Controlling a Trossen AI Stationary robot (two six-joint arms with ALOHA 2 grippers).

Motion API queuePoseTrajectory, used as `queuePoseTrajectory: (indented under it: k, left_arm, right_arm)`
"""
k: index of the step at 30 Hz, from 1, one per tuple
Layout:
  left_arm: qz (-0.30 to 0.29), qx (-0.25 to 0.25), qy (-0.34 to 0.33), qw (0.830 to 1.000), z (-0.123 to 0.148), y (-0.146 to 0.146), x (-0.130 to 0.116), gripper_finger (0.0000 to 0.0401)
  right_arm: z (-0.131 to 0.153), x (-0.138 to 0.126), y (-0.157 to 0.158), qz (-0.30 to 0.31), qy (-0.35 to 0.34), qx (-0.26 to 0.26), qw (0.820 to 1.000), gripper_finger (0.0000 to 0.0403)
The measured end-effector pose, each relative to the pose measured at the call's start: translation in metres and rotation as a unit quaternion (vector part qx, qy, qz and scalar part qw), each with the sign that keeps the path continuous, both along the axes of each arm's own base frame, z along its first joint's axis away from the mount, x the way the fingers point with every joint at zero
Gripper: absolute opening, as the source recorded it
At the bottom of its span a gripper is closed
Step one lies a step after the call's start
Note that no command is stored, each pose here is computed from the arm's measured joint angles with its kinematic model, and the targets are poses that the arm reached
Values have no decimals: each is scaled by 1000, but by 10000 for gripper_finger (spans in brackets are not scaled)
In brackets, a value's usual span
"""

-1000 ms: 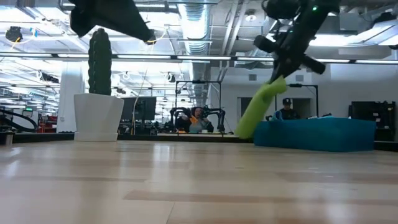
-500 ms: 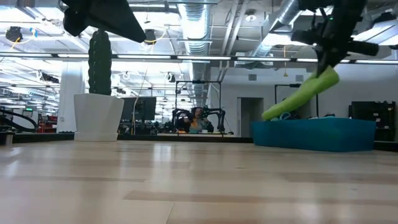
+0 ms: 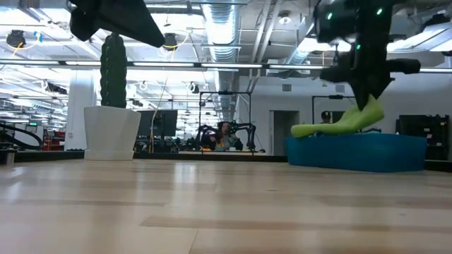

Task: Fold microfiber towels
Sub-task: Put the green microfiber cloth into the blue bin

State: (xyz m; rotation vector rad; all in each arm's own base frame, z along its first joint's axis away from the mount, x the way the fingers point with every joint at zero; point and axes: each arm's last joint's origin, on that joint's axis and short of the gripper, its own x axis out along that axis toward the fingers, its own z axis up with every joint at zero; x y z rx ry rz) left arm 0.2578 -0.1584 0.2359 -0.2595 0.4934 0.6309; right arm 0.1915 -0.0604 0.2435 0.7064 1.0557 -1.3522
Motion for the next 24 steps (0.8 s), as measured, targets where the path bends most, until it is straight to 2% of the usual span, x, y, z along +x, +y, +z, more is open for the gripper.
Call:
queuePoseTrajectory:
  k: [5,8,11,16,18,21,24]
  left_arm:
    - [-6,-3,0,1000,0,-4,-2,0]
    - [-10,-3,1,1000,0,-5,-4,0]
    - [-12,-1,2,1000,0,-6,-4,0]
    - [-8,6,9,1000,-1,-3,-4,0]
    - [-8,8,10,1000,-1,-3,-4,0]
    - [-9,10,11,1000,-1,-3,-4,0]
    - [-8,14,14,1000,-1,-2,-4,0]
  right_arm:
    - [-19,5,-6,12,97,39,994,131]
    - [-17,-3,-4,16,146,54,988,169]
    - [-7,-14,0,11,155,43,987,207]
    - [12,-25,4,6,69,-31,997,248]
    - [19,-16,6,53,0,-67,996,251]
    - [32,9,10,152,-113,-121,974,245]
    - [40,29,7,190,-149,-192,951,227]
